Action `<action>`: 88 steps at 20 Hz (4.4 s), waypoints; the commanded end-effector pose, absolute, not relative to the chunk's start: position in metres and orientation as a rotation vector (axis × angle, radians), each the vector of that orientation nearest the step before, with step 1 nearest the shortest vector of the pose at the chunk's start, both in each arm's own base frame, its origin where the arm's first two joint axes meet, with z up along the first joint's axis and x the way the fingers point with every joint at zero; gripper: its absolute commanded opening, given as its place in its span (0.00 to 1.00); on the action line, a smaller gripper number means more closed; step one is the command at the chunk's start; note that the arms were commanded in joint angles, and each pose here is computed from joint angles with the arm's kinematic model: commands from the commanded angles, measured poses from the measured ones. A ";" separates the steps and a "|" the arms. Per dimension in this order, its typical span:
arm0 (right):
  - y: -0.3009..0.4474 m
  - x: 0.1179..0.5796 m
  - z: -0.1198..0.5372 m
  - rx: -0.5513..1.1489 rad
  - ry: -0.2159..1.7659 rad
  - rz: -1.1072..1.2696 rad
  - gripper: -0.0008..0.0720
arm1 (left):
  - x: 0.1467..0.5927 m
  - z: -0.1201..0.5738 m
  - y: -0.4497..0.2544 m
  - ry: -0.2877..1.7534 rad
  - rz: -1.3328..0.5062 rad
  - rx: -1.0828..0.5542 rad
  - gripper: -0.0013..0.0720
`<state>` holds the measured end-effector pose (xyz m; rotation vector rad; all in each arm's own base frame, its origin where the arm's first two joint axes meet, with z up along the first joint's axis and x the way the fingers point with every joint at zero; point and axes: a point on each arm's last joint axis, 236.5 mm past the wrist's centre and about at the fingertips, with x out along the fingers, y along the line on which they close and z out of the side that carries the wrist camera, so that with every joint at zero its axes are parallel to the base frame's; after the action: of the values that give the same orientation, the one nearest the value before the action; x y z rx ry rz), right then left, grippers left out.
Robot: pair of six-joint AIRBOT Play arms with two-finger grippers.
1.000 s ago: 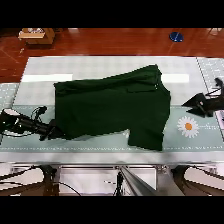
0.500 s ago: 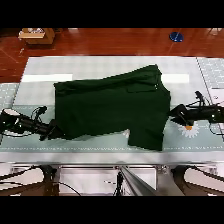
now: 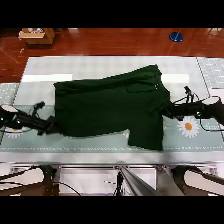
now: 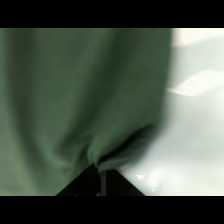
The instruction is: Fold the shirts.
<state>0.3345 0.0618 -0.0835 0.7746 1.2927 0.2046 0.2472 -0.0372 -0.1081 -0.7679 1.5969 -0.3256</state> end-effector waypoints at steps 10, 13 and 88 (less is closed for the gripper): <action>0.060 0.311 0.468 0.133 0.023 0.354 0.04 | 0.301 0.458 -0.074 0.056 -0.524 -0.144 0.05; 0.042 0.246 0.544 0.163 -0.147 0.211 0.04 | 0.208 0.562 -0.094 -0.289 -0.420 -0.006 0.05; 0.022 0.472 -0.065 0.253 1.379 0.110 0.25 | 0.437 -0.072 -0.044 1.367 -0.220 -0.567 0.11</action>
<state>0.4764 0.0199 -0.0554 0.2436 1.3444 0.1065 0.4473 -0.0407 -0.0604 -0.5281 1.3013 -0.2289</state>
